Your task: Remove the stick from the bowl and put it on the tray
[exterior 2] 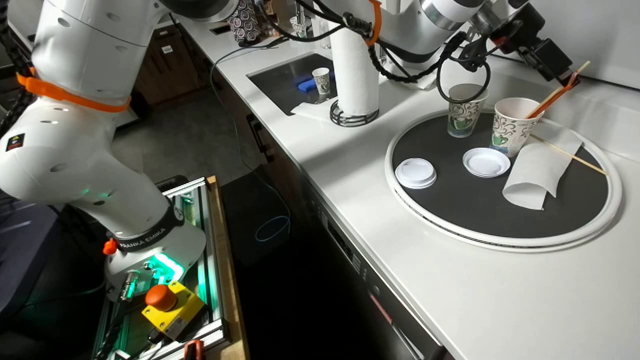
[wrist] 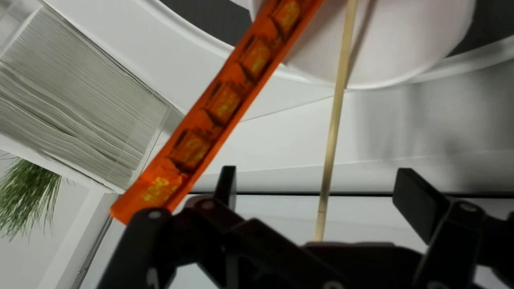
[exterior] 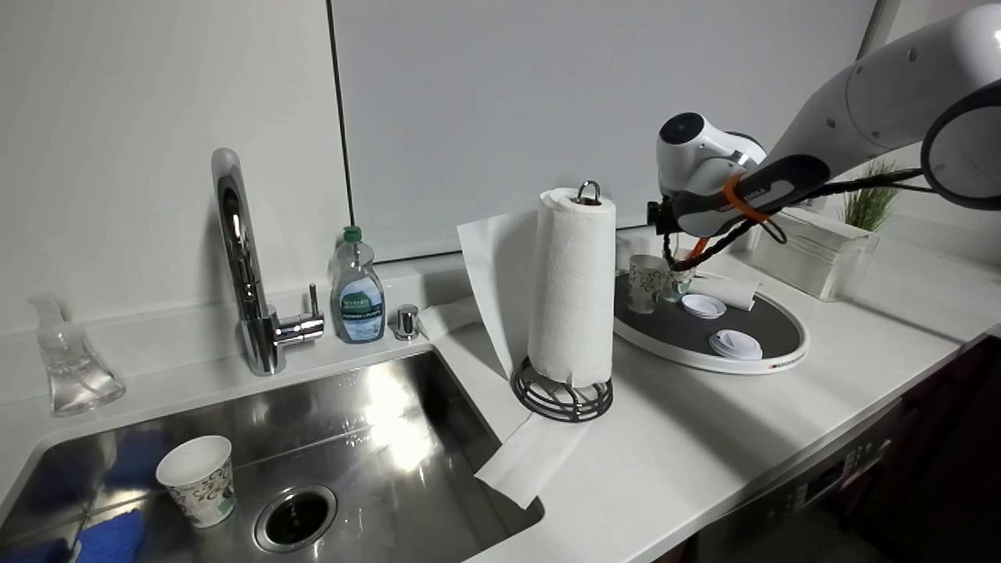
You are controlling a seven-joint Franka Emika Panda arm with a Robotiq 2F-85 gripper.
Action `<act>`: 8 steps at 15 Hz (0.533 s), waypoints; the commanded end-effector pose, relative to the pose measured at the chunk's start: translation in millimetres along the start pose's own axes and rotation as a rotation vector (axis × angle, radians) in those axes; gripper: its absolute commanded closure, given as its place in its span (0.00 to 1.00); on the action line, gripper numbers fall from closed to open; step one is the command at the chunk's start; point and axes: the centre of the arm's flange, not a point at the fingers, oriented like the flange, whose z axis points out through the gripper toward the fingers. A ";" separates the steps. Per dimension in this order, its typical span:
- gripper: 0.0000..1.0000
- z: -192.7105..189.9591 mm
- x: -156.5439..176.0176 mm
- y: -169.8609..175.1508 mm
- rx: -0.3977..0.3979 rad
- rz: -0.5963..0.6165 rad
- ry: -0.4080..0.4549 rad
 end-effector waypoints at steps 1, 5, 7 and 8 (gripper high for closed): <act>0.29 12.7 -6.1 -3.9 -0.026 0.031 -0.024; 0.63 15.3 -7.8 -4.4 -0.031 0.036 -0.023; 0.77 12.7 -6.6 -3.6 -0.029 0.035 -0.020; 0.85 10.1 -5.5 -3.0 -0.029 0.034 -0.016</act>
